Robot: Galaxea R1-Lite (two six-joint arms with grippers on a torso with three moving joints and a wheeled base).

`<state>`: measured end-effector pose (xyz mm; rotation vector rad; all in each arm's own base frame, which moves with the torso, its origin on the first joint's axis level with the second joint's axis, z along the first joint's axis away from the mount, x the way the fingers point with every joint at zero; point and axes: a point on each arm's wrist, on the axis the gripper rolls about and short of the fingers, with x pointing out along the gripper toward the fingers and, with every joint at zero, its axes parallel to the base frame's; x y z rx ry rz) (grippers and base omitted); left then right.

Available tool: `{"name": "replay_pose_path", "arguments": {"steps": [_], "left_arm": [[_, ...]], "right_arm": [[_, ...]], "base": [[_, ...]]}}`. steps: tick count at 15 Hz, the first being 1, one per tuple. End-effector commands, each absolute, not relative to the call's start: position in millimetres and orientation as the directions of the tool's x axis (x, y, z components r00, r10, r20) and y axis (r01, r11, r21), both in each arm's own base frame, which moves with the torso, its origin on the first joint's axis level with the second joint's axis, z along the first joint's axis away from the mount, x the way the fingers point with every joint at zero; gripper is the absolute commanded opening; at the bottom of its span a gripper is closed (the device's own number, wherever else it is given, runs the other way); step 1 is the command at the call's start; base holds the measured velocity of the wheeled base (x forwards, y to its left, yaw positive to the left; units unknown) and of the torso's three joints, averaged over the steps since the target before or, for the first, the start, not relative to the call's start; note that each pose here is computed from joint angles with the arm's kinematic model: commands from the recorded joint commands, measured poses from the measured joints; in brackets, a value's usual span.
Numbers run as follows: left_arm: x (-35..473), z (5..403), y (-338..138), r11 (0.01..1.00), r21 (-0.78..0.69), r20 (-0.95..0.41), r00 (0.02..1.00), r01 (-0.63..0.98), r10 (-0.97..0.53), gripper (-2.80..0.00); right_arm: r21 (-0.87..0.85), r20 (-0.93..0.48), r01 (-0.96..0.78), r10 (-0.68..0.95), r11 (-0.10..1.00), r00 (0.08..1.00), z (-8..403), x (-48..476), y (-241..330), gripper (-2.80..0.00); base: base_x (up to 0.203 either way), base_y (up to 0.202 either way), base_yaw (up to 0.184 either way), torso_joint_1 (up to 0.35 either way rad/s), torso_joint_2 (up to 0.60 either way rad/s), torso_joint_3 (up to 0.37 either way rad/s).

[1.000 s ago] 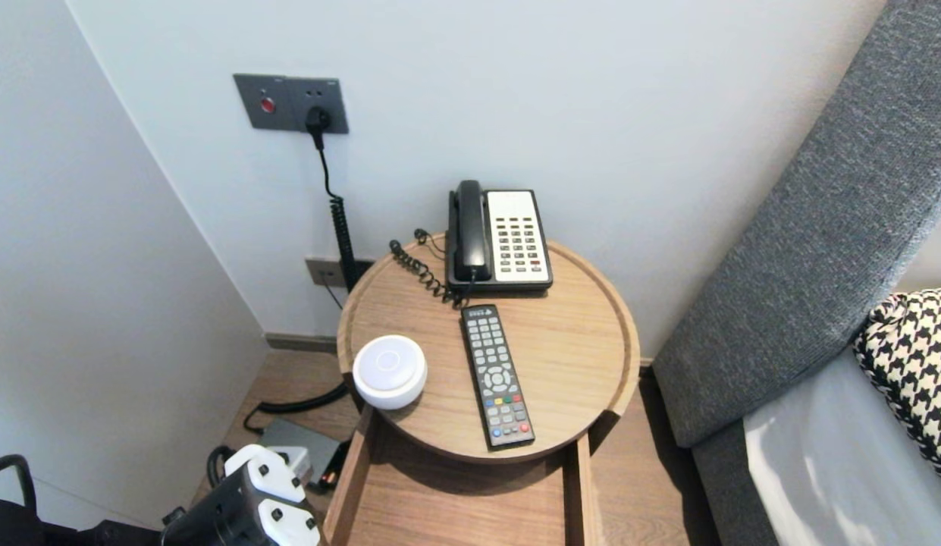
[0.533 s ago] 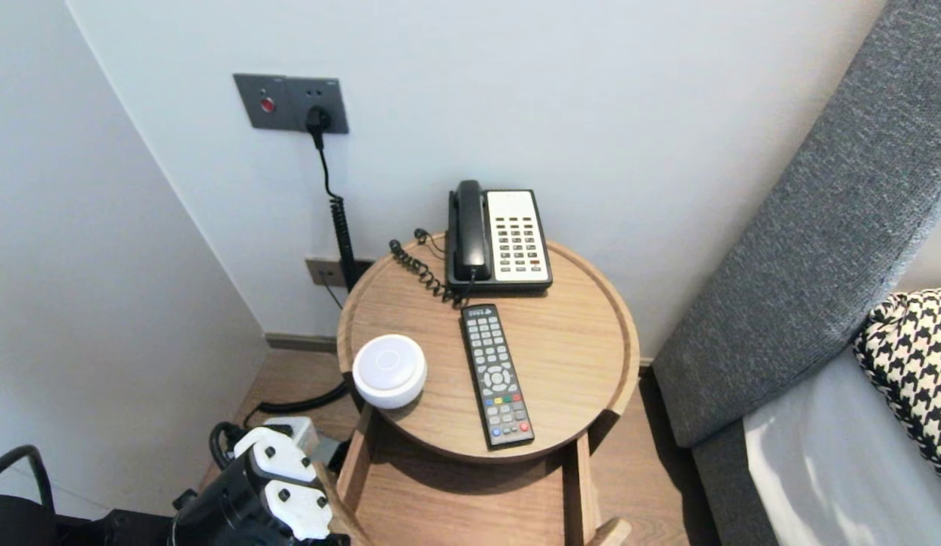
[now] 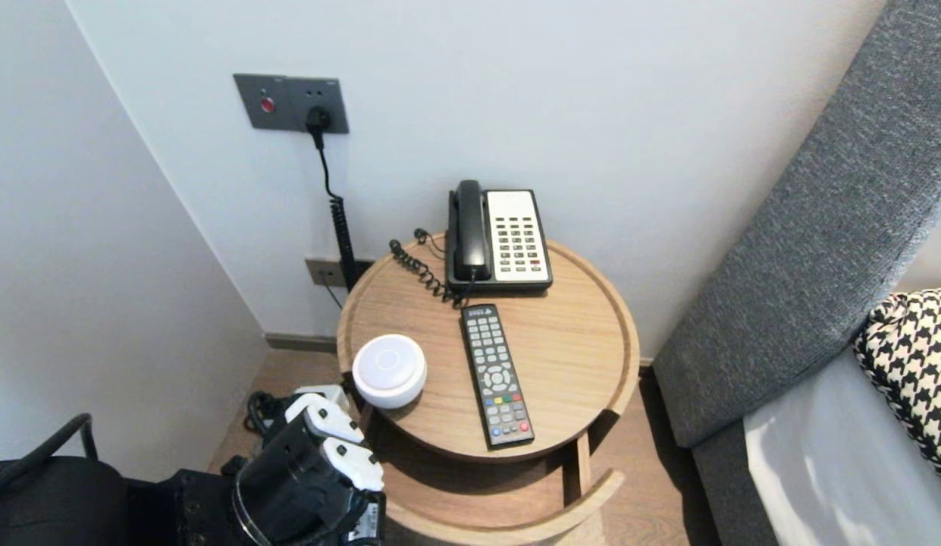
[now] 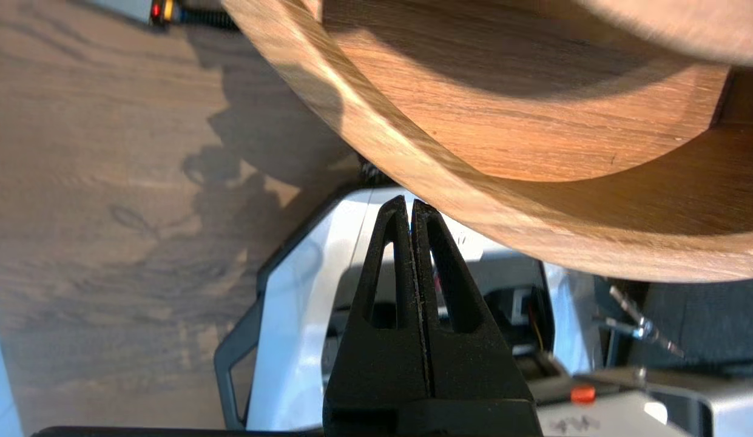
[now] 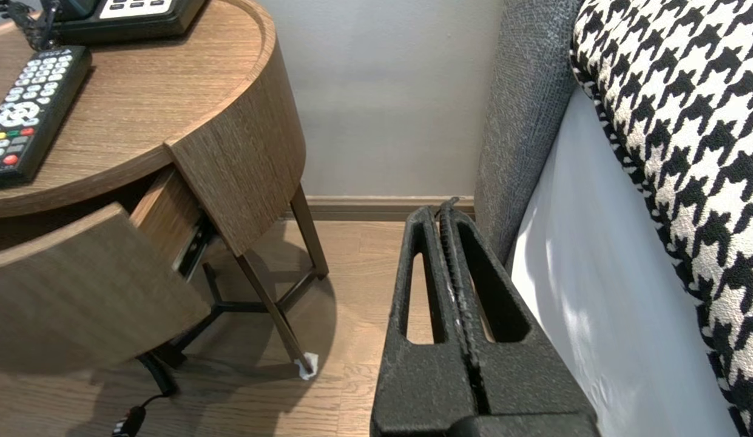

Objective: Close the nightstand drawer

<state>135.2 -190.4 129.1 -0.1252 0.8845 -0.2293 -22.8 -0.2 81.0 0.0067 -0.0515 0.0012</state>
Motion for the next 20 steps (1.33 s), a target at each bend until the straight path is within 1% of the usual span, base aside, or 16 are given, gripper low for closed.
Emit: {"name": "replay_pose_path", "arguments": {"steps": [1, 6, 20], "left_arm": [[141.9, 127.5, -199.4, 0.970, -0.193, -0.749, 0.617, 0.146, -0.242, -2.80], [152.7, 132.6, -209.4, 0.968, -0.207, -0.733, 0.633, 0.141, -0.248, -2.80], [168.9, 141.8, -216.8, 0.965, -0.232, -0.707, 0.660, 0.121, -0.253, -2.80]], "right_arm": [[0.003, 0.026, -0.002, 0.002, 1.000, 1.000, 74.2, -20.8, -0.2, -2.80], [0.004, 0.026, -0.002, 0.002, 1.000, 1.000, 74.2, -20.8, -0.2, -2.80], [0.003, 0.026, -0.002, 0.002, 1.000, 1.000, 74.2, -20.8, -0.2, -2.80]], "base": [[0.000, 0.000, 0.000, 0.000, 0.00, 0.000], [0.000, 0.000, 0.000, 0.000, 0.00, 0.000], [0.000, 0.000, 0.000, 0.000, 0.00, 0.000]]}}
